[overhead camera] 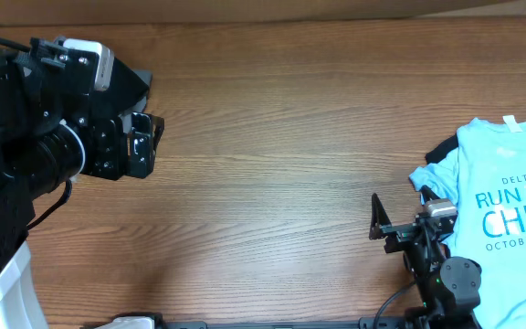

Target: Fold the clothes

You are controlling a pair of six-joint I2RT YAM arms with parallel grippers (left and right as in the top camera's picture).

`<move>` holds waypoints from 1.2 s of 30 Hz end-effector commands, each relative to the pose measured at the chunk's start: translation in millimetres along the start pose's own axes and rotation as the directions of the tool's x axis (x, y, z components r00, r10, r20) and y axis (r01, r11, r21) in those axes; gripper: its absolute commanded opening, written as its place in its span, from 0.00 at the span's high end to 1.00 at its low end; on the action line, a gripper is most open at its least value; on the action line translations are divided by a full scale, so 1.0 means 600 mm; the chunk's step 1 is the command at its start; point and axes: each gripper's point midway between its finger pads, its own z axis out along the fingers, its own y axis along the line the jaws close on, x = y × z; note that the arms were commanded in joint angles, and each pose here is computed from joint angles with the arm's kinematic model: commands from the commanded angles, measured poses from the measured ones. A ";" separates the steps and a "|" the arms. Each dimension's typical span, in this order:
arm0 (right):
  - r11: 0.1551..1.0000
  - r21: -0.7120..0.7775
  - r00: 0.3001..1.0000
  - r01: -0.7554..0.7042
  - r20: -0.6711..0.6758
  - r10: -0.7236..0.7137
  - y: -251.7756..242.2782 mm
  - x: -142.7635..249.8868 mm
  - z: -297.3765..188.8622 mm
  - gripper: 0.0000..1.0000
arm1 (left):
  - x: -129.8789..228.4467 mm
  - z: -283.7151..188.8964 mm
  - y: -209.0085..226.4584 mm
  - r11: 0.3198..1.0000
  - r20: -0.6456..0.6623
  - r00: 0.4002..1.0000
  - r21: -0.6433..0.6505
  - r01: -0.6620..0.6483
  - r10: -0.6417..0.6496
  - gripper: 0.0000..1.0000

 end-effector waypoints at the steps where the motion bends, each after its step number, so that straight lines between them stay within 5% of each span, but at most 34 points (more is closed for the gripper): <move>1: 1.000 -0.002 1.000 0.002 0.025 -0.002 0.000 -0.005 0.000 0.00 | 0.002 -0.001 -0.002 1.000 -0.001 1.000 0.000 0.012 -0.012 0.00; 8: 0.999 -0.033 0.974 0.025 0.227 -0.017 0.010 -0.069 -0.002 0.00 | 0.002 -0.001 -0.002 1.000 -0.001 1.000 0.000 0.012 -0.012 0.00; 14: 1.000 -0.027 0.994 0.011 0.112 -0.008 0.005 -0.017 0.008 0.00 | 0.002 -0.001 -0.002 1.000 -0.001 1.000 0.000 0.012 -0.012 0.00; 36: 1.000 -0.027 0.994 0.011 0.109 -0.008 0.005 -0.016 0.008 0.00 | 0.002 -0.001 -0.002 1.000 -0.001 1.000 0.000 0.012 -0.012 0.00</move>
